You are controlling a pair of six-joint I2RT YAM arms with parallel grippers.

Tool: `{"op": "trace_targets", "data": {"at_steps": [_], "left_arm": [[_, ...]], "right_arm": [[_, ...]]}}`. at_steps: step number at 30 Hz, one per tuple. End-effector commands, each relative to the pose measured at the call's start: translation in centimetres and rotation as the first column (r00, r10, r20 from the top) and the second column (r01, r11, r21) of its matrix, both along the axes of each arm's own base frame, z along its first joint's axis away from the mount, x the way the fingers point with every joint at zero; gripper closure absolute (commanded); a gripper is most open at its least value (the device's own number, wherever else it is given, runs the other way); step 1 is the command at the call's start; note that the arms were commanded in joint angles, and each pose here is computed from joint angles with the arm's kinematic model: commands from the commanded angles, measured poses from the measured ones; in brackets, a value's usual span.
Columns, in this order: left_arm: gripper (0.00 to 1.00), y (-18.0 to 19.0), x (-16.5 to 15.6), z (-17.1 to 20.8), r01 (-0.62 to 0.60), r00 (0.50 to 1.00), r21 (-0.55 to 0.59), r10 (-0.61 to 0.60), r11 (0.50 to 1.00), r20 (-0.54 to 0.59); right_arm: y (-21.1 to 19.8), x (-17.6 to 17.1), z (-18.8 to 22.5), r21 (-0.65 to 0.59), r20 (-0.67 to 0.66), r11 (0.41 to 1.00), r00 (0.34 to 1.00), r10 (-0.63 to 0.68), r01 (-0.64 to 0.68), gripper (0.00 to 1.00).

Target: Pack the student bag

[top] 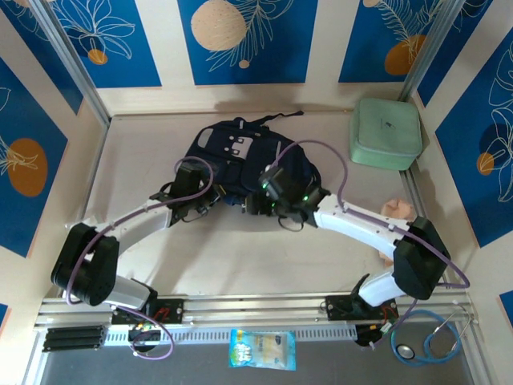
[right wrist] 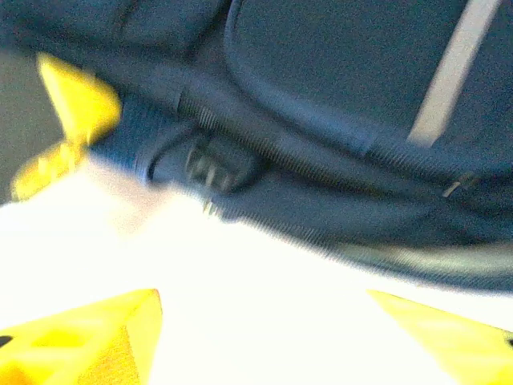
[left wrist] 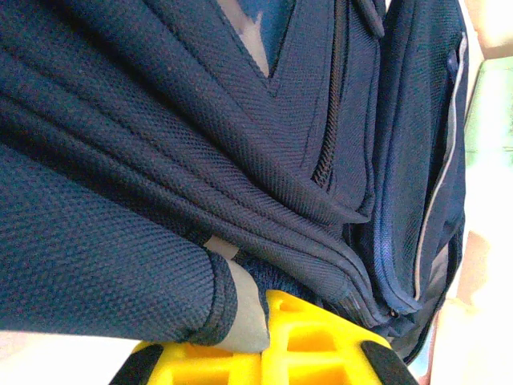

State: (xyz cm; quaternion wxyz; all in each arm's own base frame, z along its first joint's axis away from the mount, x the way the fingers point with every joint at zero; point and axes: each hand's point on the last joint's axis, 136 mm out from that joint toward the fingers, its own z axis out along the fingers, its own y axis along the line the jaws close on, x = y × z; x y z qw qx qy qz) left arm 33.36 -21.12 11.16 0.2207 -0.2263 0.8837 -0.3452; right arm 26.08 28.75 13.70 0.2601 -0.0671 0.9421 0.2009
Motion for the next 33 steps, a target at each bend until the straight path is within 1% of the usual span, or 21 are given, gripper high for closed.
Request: {"op": "trace_targets", "data": {"at_steps": [1, 5, 9, 12, 15, 19, 22, 27, 33], "left_arm": [[1.00, -1.6, 1.3, 2.6, 0.028, 0.996, -0.049, -0.023, 0.998, 0.092], [1.00, -1.7, 1.2, 2.9, 0.033, 0.995, -0.052, -0.028, 0.998, 0.097], [1.00, -1.5, 1.0, 3.1, 0.033, 0.995, -0.049, -0.028, 0.998, 0.100], [1.00, -1.3, 0.8, 3.1, 0.025, 0.995, -0.042, -0.021, 0.999, 0.099], [1.00, -1.2, 0.9, 3.1, 0.018, 0.995, -0.041, -0.014, 0.999, 0.099], [1.00, -1.2, 0.9, 3.1, 0.017, 0.995, -0.042, -0.012, 0.999, 0.099], [1.00, -1.2, 0.9, 3.2, 0.018, 0.995, -0.043, -0.013, 0.999, 0.102], [1.00, -1.3, 0.9, 3.2, 0.018, 0.995, -0.042, -0.013, 0.999, 0.100], [1.00, -1.5, 1.2, 3.3, 0.019, 0.995, -0.049, -0.014, 0.999, 0.101]], "right_arm": [[1.4, -0.9, -1.5, -0.036, 0.015, 0.999, 1.000, -0.005, 0.006, 0.38], [3.3, -1.0, -3.4, -0.067, 0.004, 0.998, 1.000, 0.004, -0.004, 0.47], [3.9, 0.4, -4.3, -0.095, 0.030, 0.995, 0.999, -0.020, 0.023, 0.54], [4.1, 1.5, -5.0, -0.144, 0.040, 0.989, 0.999, -0.036, 0.042, 0.60], [4.2, 2.4, -5.3, -0.174, 0.046, 0.982, 0.997, -0.063, 0.070, 0.61], [4.3, 3.1, -4.7, -0.185, 0.078, 0.979, 0.994, -0.075, 0.089, 0.61], [3.6, 3.7, -4.5, -0.194, 0.087, 0.972, 0.989, -0.120, 0.135, 0.61], [3.2, 4.3, -4.6, -0.203, 0.089, 0.963, 0.983, -0.160, 0.175, 0.61], [3.2, 4.9, -4.8, -0.228, 0.105, 0.954, 0.979, -0.176, 0.196, 0.66]]}}
